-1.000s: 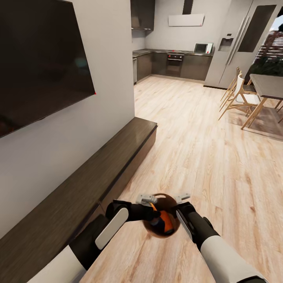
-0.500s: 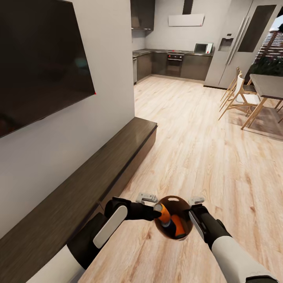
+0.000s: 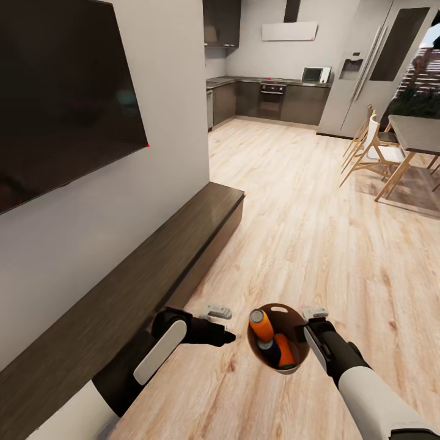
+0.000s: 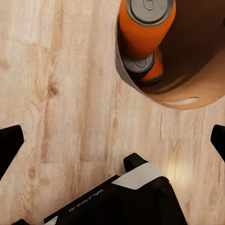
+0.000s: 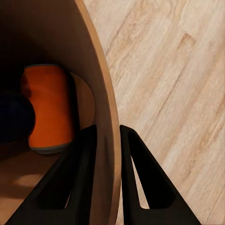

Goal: Put the three can of soda from the living room inside the tash can in the kitchen.

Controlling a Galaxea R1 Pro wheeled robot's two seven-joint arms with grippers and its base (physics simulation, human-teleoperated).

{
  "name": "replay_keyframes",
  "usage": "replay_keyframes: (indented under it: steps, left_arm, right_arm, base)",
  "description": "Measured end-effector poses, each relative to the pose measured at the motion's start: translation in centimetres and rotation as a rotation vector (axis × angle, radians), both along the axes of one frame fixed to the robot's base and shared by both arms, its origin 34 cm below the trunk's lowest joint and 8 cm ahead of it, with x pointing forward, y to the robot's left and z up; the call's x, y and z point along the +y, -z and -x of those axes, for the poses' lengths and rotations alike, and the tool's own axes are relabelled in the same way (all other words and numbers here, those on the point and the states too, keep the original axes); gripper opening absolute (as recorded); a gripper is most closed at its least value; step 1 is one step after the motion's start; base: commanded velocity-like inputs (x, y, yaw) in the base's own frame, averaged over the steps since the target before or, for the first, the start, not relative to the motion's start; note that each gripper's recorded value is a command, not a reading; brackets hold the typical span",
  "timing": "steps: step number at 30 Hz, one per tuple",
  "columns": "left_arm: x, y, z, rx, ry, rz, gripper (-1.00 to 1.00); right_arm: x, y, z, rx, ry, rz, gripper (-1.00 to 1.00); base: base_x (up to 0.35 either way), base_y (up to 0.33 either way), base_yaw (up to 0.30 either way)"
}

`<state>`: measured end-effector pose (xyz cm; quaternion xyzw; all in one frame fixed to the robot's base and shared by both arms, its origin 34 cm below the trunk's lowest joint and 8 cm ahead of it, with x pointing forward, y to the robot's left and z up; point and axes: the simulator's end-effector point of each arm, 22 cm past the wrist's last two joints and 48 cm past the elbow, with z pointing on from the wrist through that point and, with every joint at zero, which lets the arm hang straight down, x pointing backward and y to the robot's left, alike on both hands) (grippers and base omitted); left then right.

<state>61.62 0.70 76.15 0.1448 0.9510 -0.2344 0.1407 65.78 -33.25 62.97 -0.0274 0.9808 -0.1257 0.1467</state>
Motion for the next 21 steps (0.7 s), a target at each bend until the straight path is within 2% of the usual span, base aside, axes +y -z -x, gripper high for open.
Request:
replay_keyframes:
  steps: [5,7,10,15,17,21]
  left_arm:
    - [1.7,1.0,0.0,0.009,-0.011,-0.033,1.00]
    - [2.6,1.9,0.0,0.023,-0.022,-0.064,1.00]
    - [4.9,4.6,0.7,0.068,-0.049,-0.143,1.00]
    - [7.3,7.9,2.3,0.145,-0.075,-0.224,1.00]
    - [9.0,9.7,2.9,0.184,-0.097,-0.271,1.00]
    - [10.6,11.2,2.7,0.201,-0.133,-0.311,1.00]
  right_arm:
    - [-0.7,-0.1,0.0,-0.001,0.010,0.003,-1.00]
    - [-1.1,-0.1,0.1,0.001,0.010,0.009,-1.00]
    - [-1.0,-0.1,0.0,0.001,0.012,0.001,-1.00]
    - [-0.3,-0.1,-0.2,0.000,0.027,-0.058,-1.00]
    - [-0.3,-0.2,-0.5,0.000,0.029,-0.069,-1.00]
    - [-0.3,-0.4,-0.8,-0.004,0.030,-0.073,-1.00]
  base:
    - [0.000,0.000,0.000]
    - [0.000,0.000,0.000]
    - [0.000,0.000,0.000]
    - [0.000,0.000,0.000]
    - [0.000,0.000,0.000]
    - [0.000,0.000,0.000]
